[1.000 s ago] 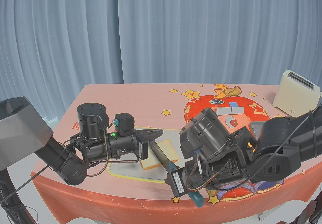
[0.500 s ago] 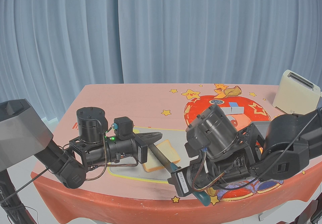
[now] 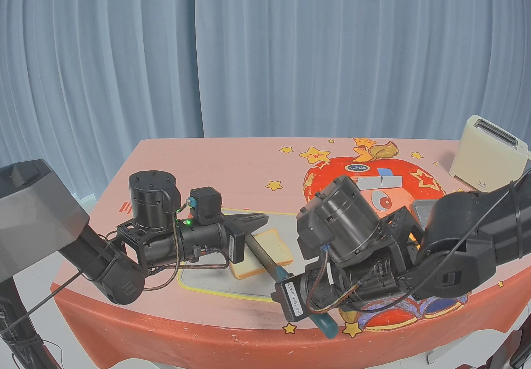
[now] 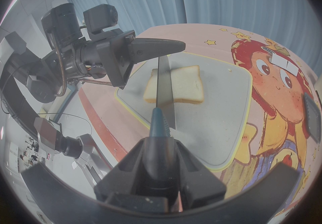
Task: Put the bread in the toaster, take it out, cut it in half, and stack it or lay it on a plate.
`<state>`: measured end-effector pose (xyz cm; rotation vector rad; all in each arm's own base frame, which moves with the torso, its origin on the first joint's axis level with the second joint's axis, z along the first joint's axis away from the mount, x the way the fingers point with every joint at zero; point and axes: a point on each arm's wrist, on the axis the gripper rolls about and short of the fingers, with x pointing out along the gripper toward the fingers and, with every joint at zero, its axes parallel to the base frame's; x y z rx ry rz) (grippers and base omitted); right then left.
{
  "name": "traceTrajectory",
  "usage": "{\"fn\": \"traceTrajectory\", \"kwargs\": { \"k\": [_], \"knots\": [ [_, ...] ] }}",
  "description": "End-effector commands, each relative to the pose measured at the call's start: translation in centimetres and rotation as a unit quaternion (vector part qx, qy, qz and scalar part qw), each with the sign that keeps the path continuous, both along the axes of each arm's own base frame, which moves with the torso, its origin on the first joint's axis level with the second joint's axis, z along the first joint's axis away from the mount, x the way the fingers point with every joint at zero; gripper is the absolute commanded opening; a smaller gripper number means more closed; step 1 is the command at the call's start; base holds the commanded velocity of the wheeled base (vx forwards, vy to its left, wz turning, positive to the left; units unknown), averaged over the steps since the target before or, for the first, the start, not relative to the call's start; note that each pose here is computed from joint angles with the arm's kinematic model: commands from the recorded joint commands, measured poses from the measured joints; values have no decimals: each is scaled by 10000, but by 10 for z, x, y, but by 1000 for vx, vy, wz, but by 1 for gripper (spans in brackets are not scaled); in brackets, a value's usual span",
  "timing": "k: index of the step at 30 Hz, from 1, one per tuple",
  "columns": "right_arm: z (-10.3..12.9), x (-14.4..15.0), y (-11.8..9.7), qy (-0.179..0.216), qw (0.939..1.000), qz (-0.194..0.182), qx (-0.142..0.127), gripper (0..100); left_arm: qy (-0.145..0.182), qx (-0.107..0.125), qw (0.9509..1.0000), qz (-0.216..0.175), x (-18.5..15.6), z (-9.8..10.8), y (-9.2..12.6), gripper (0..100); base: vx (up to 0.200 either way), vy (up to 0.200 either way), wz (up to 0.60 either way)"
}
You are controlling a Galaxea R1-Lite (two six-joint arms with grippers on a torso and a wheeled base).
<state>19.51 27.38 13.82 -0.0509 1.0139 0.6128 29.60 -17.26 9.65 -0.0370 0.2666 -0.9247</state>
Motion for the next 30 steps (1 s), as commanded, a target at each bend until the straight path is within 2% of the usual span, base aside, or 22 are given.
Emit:
{"fn": "traceTrajectory", "kwargs": {
  "k": [1,6,14,19,30],
  "knots": [
    [-4,4,2,29,10000,-29,-43,0,-191,-113,9998,0,5,10,-3,0,0,0,0],
    [1,2,1,-20,10000,-21,26,0,-278,-161,9995,0,6,15,-4,0,0,0,0],
    [10,-2,-3,-76,9999,0,98,0,-56,-39,10000,0,2,2,-2,0,0,0,0],
    [4,0,-2,-23,10000,-15,23,0,37,24,10000,-2,4,-8,-4,0,0,0,0],
    [-5,1,2,47,10000,10,-68,0,77,78,9999,125,6,-13,-3,0,0,0,0]
  ]
}}
